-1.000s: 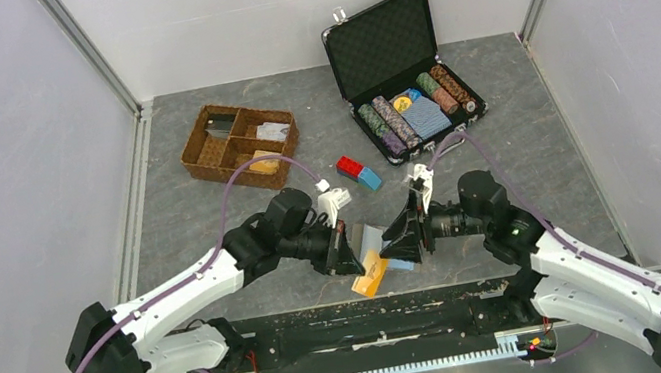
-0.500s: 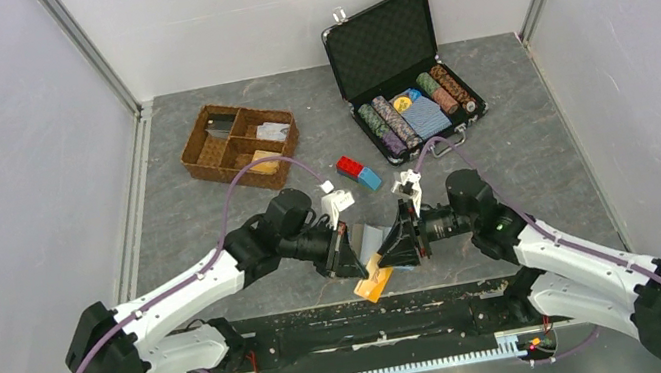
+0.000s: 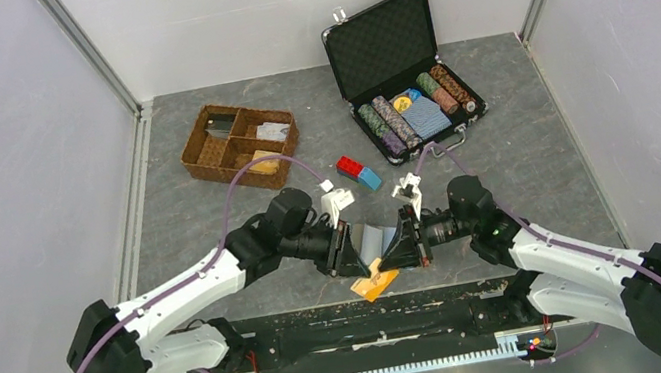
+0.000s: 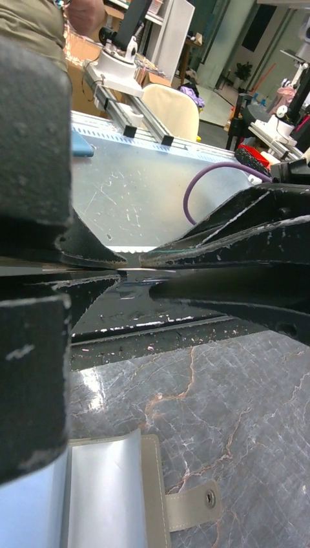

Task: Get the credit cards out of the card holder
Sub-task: Place the credit card in the storage box.

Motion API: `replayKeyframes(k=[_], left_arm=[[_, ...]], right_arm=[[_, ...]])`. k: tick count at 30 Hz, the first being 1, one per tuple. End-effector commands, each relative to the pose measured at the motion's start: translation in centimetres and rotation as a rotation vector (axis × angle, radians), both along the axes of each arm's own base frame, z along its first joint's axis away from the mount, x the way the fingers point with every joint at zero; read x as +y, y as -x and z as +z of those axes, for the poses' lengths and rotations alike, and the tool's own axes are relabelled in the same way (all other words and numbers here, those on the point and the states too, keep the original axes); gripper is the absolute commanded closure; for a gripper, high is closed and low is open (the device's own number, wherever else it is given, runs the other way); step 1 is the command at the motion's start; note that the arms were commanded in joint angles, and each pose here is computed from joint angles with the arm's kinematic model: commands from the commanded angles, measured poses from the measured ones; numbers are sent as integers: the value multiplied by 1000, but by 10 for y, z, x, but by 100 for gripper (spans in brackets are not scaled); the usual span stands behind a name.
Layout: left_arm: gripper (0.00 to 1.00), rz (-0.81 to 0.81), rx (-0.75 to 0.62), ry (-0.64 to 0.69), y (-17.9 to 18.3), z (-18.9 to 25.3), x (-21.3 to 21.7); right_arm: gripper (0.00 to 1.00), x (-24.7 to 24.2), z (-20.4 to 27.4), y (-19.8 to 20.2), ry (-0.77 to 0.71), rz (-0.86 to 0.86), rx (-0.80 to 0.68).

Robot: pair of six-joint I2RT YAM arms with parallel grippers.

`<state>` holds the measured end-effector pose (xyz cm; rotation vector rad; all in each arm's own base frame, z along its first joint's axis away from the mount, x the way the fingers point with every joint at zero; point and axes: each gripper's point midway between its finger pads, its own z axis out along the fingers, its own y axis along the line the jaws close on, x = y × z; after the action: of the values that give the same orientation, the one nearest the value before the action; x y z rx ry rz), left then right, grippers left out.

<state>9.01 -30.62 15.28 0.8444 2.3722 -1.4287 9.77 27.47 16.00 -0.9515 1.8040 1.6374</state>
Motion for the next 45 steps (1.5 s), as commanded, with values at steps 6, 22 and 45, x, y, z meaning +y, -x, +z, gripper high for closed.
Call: replayKeyframes(k=[6,22,45], left_arm=[[45,293,-203,115,-61,53,19],[31,507,-170,390,-73,92,35],[68,388,18,608,-68,98,-8]], right_arm=[[100,5,31,-18,-127,-157,37],[100,-31,75,-58,-510,-573,285],[100,-57,54,-80,-562,-786,375]])
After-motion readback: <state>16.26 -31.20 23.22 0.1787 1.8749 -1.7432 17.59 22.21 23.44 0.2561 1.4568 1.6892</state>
